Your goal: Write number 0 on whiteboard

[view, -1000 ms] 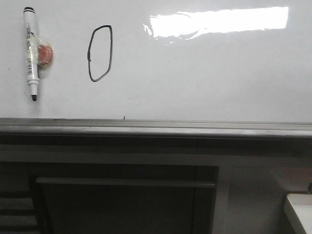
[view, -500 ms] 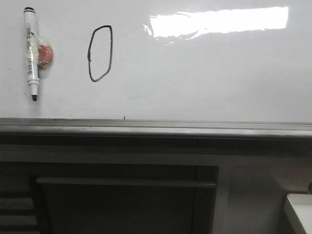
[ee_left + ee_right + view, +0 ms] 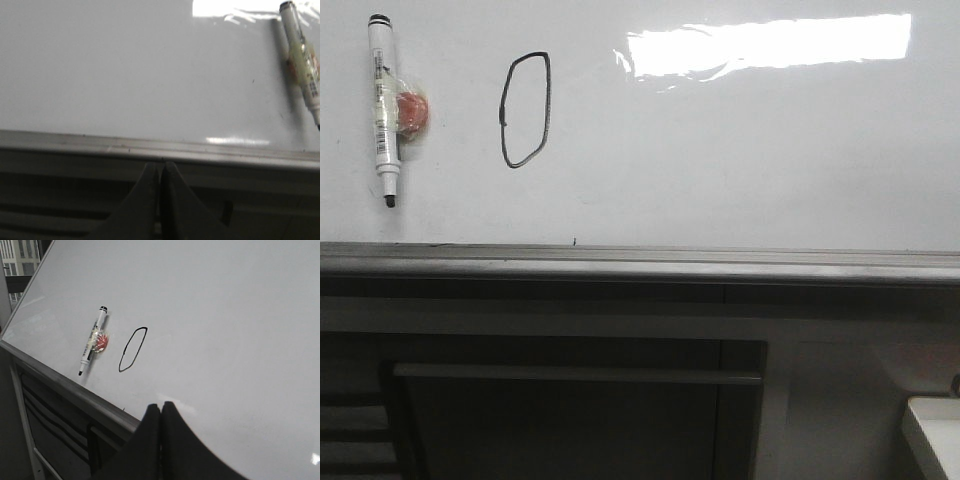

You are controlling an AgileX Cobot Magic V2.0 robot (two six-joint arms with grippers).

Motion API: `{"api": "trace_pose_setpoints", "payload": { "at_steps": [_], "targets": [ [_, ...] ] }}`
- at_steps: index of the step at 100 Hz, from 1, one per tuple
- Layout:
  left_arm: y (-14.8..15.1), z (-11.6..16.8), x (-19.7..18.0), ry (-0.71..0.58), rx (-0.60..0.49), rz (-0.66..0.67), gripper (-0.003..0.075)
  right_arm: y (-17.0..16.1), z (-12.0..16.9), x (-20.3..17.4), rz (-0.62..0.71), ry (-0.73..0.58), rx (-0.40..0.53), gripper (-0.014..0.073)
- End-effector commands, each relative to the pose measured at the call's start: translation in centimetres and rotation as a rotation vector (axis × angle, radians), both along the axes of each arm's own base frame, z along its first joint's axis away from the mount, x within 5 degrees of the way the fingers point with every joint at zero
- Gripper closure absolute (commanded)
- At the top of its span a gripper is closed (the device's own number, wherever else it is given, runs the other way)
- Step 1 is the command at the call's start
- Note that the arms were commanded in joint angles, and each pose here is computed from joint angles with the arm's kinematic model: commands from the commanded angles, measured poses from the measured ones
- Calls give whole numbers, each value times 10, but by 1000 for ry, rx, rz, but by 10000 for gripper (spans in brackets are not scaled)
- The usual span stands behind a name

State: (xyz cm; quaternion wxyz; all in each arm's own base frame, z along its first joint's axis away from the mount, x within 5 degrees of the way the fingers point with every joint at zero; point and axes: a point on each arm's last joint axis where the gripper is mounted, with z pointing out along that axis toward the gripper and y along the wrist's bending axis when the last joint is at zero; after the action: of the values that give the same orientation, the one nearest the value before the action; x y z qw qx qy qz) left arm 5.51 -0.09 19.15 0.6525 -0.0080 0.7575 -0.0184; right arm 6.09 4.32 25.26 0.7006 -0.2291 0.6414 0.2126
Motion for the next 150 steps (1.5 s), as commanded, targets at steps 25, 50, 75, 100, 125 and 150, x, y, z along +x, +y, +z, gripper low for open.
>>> {"api": "trace_pose_setpoints", "payload": {
  "at_steps": [25, 50, 75, 100, 125, 150],
  "targets": [
    [0, -5, -2, 18, -14, 5, 741, -3, 11, 2, -35, -40, 21, 642],
    [0, -6, -2, 20, -14, 5, 741, -3, 11, 2, -35, -40, 21, 642],
    [0, -6, -2, 20, -14, 5, 741, -3, 11, 2, -35, -40, 21, 642],
    [0, -6, -2, 20, -14, 5, 741, -3, 11, 2, -35, -40, 21, 642],
    [0, -6, -2, 20, -14, 5, 741, -3, 11, 2, -35, -40, 21, 642],
    [0, -6, -2, 20, -14, 5, 741, -7, 14, 4, -95, -84, 37, 642]
  ]
}}
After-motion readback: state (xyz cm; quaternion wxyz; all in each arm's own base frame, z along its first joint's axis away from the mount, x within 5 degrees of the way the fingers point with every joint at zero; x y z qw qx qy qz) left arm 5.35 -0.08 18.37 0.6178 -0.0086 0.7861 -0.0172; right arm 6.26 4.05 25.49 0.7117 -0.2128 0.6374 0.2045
